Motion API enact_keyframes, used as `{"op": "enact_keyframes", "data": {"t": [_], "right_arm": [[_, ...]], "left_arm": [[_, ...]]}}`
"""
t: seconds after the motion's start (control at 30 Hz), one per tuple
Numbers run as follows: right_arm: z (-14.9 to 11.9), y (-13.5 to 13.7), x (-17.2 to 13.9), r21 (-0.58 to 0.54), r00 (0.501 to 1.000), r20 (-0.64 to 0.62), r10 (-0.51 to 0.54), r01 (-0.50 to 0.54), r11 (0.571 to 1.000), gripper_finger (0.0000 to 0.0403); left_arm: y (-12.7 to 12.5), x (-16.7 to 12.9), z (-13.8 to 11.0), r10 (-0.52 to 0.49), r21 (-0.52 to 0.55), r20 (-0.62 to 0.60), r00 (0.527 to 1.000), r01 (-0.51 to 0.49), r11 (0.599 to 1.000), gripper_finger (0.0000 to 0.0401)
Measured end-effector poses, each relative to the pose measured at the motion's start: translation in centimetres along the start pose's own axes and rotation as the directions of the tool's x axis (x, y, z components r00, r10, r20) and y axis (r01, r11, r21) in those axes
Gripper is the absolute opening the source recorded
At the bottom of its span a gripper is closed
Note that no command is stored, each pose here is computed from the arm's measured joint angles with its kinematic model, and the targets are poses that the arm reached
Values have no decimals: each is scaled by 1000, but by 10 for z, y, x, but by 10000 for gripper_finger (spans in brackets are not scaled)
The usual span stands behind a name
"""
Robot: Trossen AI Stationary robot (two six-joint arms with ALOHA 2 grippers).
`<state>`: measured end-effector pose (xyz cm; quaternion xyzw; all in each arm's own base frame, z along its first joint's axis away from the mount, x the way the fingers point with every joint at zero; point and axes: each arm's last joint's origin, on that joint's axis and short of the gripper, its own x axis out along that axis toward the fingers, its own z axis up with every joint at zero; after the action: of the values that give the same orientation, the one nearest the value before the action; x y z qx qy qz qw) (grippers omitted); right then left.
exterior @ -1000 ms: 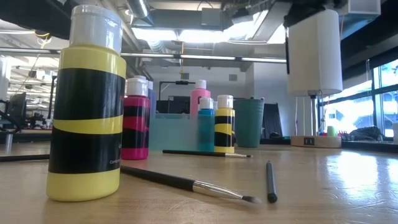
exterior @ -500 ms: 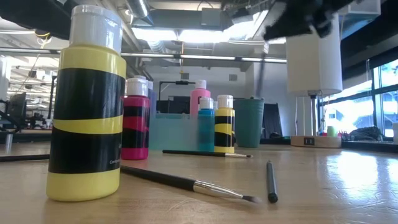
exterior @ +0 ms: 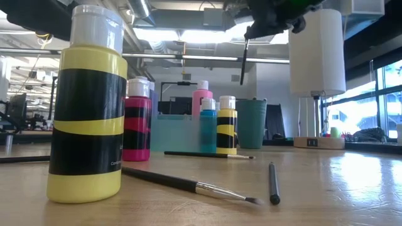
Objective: Pick & Place Paint Supplies
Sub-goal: Put the black paint brush into the dark green cup
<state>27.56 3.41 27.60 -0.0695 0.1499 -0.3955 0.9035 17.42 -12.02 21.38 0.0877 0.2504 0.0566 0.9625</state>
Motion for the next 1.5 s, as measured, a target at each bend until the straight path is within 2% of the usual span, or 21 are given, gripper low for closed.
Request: {"op": "enact_keyframes", "data": {"t": [0.13, 0.4, 0.63, 0.8, 1.23, 1.4, 1.5], "right_arm": [[-2, -17, 15, 3, 997, -49, -62, 62, 998, 11], [-17, -38, 42, 56, 979, -186, -89, 101, 993, 11], [-19, -46, 54, 108, 974, -224, -25, 50, 993, 11], [-28, -47, 63, 109, 962, -270, -45, 77, 991, 11], [-48, -44, 77, 124, 939, -343, -8, 54, 991, 12], [-49, -46, 80, 152, 930, -363, 55, 1, 988, 26], [-49, -48, 82, 180, 928, -368, 58, 10, 984, 41]], "left_arm": [[0, 0, -1, 1, 9, -10, 1000, -1, 1000, 143], [1, 0, -3, 5, -9, -23, 1000, -5, 1000, 143], [1, 0, -3, 5, -21, -23, 1000, -5, 1000, 143], [1, 0, -3, 5, -21, -23, 1000, -5, 1000, 143], [1, 0, -3, -1, -22, -24, 1000, 0, 1000, 143], [1, 0, -3, -1, -22, -24, 1000, 0, 1000, 143], [1, 0, -3, -2, -22, -25, 1000, 1, 1000, 143]]}}
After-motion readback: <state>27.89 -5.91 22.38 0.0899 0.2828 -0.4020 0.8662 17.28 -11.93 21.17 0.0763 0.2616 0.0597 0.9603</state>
